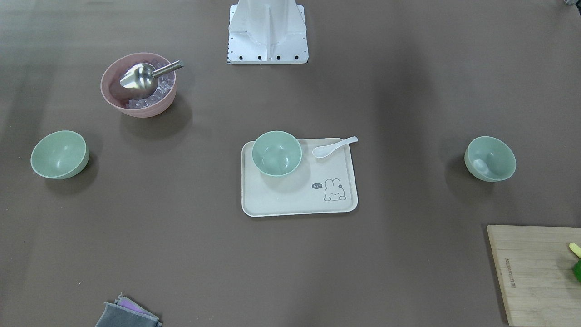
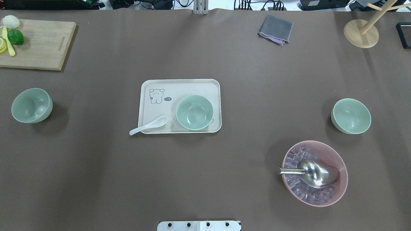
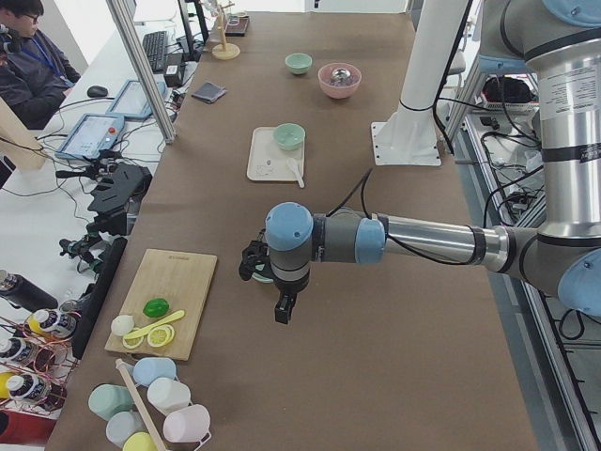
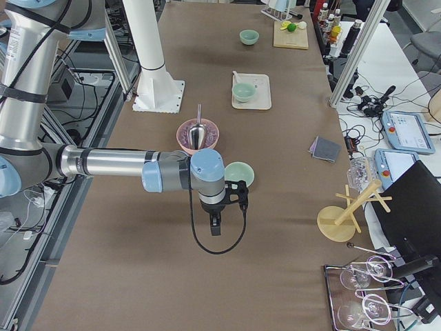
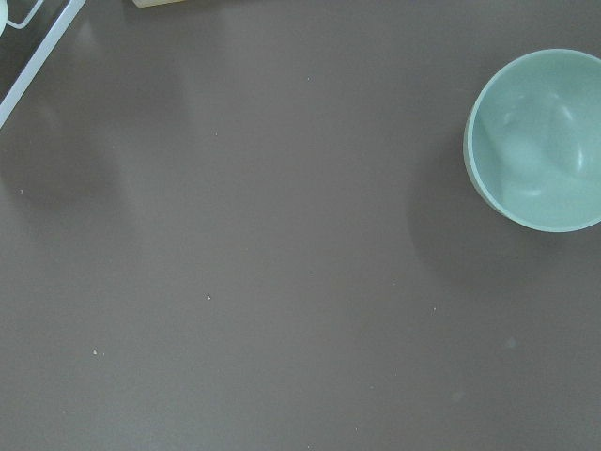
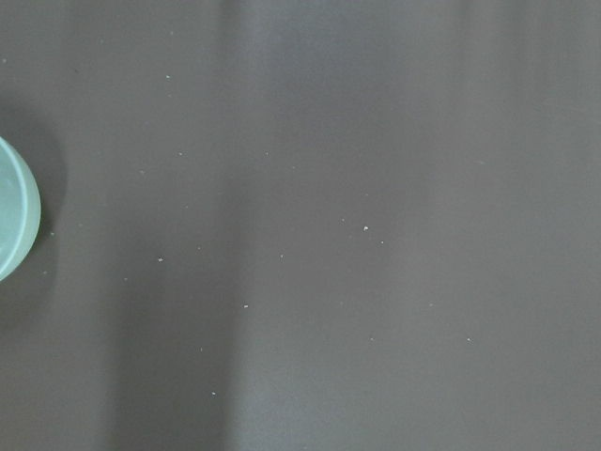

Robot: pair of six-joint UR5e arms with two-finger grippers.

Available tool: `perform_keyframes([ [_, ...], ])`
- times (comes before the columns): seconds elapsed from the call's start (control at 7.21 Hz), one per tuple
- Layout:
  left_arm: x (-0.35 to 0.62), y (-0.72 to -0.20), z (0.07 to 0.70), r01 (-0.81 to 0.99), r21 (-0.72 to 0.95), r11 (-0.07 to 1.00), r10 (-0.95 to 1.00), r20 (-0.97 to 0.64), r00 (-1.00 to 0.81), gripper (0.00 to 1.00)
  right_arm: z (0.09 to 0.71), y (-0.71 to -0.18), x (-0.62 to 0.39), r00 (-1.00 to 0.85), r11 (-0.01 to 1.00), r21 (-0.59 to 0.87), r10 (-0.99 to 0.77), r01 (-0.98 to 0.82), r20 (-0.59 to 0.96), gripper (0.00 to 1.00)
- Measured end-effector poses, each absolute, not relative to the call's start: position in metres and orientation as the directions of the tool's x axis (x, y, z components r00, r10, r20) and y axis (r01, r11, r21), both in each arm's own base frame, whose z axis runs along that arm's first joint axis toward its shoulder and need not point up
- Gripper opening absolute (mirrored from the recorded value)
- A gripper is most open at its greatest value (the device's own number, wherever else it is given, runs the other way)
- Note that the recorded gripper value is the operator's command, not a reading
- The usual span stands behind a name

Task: Stack green bowls together

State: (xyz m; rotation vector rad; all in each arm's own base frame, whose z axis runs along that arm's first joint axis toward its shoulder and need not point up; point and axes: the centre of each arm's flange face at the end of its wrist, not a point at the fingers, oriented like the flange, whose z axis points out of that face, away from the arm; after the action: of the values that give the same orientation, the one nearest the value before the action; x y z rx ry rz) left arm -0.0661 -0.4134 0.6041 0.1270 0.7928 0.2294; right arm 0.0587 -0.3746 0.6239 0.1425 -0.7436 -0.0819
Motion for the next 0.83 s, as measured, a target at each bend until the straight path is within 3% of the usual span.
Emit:
perform_keyframes([
  [0.56,-0.065,-0.428,0.58,-0.151,0.255,0.955,0.288,-0.682,0.672,0.98,0.592,-0.385,0.057,0.714,0.923,0.384,-0.279,0.015,0.642,1.0],
  [0.83,-0.065,-0.441,0.565,-0.152,0.387,0.909,0.382,-0.634,0.672,0.98,0.573,-0.395,0.053,0.67,0.906,0.424,-0.313,-0.003,0.673,0.99],
])
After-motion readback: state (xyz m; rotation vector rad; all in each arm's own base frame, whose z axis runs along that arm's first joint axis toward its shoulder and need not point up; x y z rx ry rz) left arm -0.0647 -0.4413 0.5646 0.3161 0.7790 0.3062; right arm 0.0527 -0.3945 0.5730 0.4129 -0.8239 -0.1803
